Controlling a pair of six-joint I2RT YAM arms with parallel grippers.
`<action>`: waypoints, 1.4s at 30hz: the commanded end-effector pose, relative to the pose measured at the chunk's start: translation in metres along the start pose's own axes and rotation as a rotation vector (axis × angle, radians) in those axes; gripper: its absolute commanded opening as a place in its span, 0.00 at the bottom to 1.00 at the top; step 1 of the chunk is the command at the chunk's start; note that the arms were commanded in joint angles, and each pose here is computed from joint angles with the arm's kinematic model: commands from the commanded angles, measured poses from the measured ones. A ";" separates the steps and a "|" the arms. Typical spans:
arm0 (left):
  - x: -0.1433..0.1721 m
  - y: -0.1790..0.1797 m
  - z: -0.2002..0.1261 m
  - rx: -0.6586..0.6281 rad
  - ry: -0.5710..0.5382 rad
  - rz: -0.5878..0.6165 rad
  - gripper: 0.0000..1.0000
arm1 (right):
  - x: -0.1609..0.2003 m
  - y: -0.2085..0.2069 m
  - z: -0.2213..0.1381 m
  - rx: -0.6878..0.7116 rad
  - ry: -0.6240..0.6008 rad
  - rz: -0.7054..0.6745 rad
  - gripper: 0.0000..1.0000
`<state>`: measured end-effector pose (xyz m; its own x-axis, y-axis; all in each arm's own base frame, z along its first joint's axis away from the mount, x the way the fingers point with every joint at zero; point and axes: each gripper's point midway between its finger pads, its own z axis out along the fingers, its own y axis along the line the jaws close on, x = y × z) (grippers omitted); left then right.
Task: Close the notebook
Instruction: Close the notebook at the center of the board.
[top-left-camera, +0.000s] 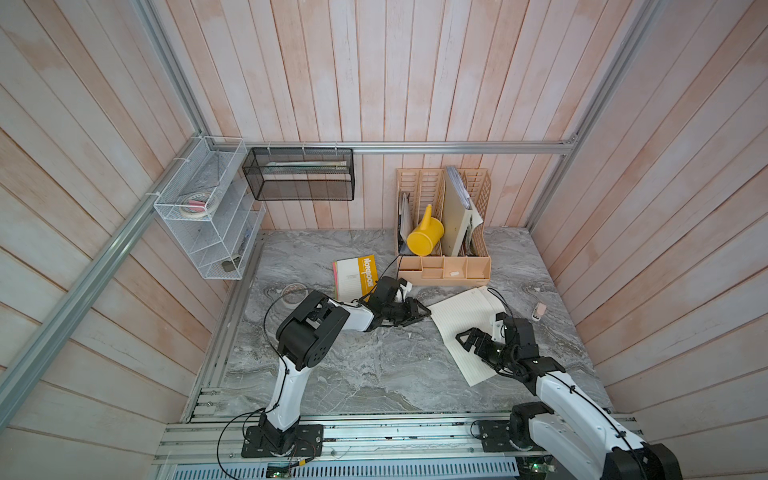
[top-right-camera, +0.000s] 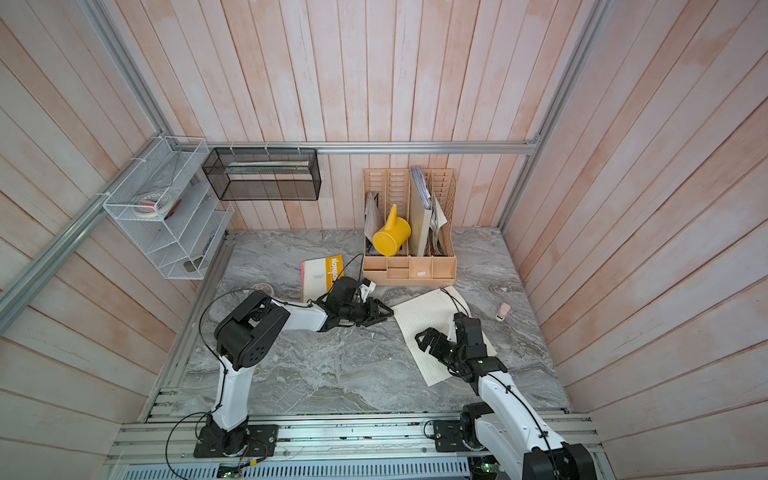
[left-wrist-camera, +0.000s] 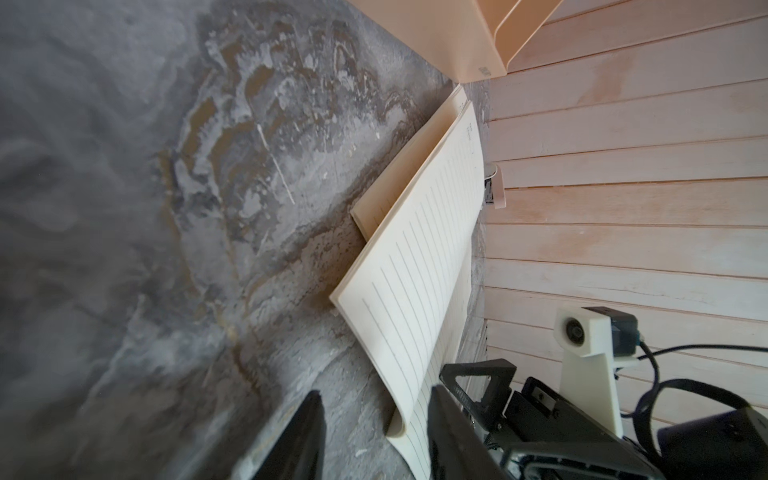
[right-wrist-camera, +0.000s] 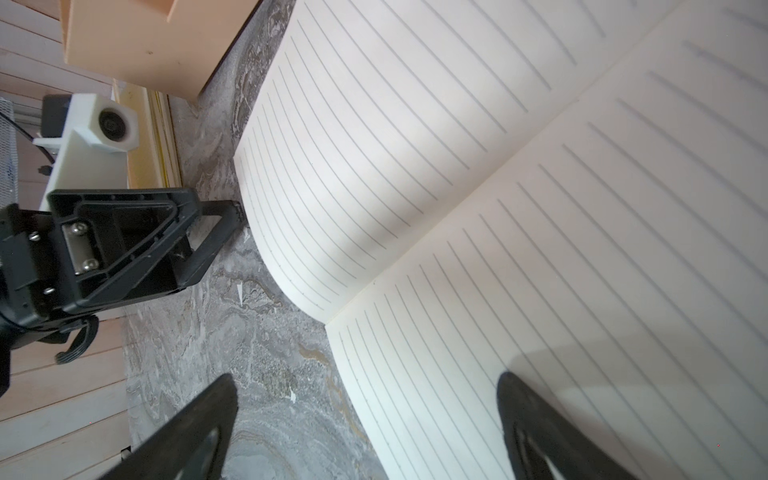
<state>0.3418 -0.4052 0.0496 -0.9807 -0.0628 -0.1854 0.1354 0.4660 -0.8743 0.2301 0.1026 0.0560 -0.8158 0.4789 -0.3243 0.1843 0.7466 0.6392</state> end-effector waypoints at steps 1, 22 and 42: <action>-0.008 -0.002 0.010 0.013 -0.020 0.007 0.44 | 0.006 -0.002 0.000 0.000 0.022 0.012 0.98; -0.014 -0.022 0.023 0.126 -0.022 -0.007 0.00 | 0.007 0.000 -0.004 -0.008 0.024 0.004 0.98; 0.018 -0.067 -0.090 0.126 -0.229 0.097 0.00 | -0.024 0.026 -0.024 -0.016 -0.067 -0.048 0.98</action>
<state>0.2995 -0.3712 0.1476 -0.9344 -0.1795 -0.3078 0.2464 0.2984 -0.9221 0.2399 0.1011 0.0900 -0.7977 0.4633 -0.3860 0.1365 0.7622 0.6328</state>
